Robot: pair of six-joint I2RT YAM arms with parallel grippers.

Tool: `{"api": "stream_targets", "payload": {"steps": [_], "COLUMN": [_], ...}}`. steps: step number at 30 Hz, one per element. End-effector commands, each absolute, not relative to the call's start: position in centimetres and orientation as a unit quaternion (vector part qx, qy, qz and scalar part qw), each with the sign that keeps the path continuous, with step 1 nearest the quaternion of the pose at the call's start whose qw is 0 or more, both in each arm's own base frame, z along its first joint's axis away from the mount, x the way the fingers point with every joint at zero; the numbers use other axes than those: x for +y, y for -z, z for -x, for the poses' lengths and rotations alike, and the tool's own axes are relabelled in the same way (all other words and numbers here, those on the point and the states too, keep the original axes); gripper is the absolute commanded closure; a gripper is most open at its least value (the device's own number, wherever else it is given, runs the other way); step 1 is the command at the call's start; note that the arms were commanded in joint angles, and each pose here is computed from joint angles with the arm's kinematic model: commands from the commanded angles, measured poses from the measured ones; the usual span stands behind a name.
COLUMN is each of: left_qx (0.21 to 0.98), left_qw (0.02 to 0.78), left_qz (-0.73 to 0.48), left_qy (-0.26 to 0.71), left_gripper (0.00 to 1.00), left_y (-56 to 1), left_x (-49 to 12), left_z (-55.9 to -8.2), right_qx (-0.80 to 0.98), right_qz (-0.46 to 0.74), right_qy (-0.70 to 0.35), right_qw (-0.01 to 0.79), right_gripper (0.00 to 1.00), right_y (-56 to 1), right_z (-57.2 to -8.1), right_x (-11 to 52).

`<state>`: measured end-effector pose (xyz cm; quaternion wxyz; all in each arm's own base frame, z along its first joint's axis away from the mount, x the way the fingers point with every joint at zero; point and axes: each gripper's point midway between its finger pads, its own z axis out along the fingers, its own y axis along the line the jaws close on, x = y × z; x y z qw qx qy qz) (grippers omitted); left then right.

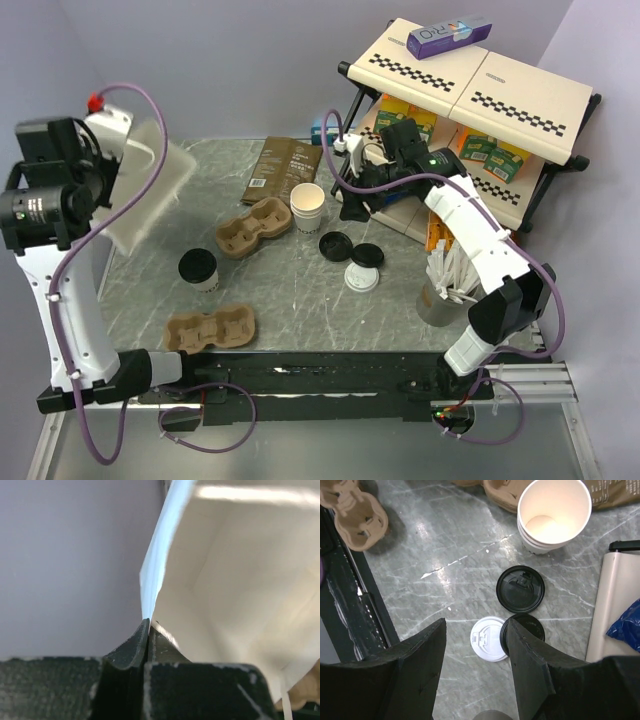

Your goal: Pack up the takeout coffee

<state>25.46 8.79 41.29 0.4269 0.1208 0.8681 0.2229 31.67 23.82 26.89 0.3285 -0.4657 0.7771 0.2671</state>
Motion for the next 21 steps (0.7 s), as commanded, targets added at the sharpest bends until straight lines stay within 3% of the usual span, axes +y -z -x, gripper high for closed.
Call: {"api": "stream_targets", "payload": {"steps": [1,8,16,21], "left_qx": [0.813,0.754,0.716,0.702], "left_qw": [0.535,0.567,0.492,0.42], "left_qz": [-0.166,-0.333,-0.476,-0.555], "left_qy": [-0.159,0.005,0.136,0.148], "left_gripper": [0.99,0.99,0.99,0.99], "left_y": [-46.8,-46.6,-41.0,-36.6], "left_x": [5.2,-5.4,-15.4,-19.1], "left_z": [-27.9,-28.2,-25.3,-23.6], "right_qx": [0.751,0.747,0.77,0.785], "right_qz": [0.444,0.407,0.334,0.303], "right_qy": [-0.29,-0.293,-0.275,-0.274], "right_qw": [0.393,0.437,0.47,0.465], "right_gripper": [0.41,0.4,0.37,0.27], "right_y": [-31.7,-34.9,-36.8,-36.2], "right_z": [-31.5,-32.0,-31.6,-31.1], "right_x": [23.6,21.5,18.1,16.7]}}
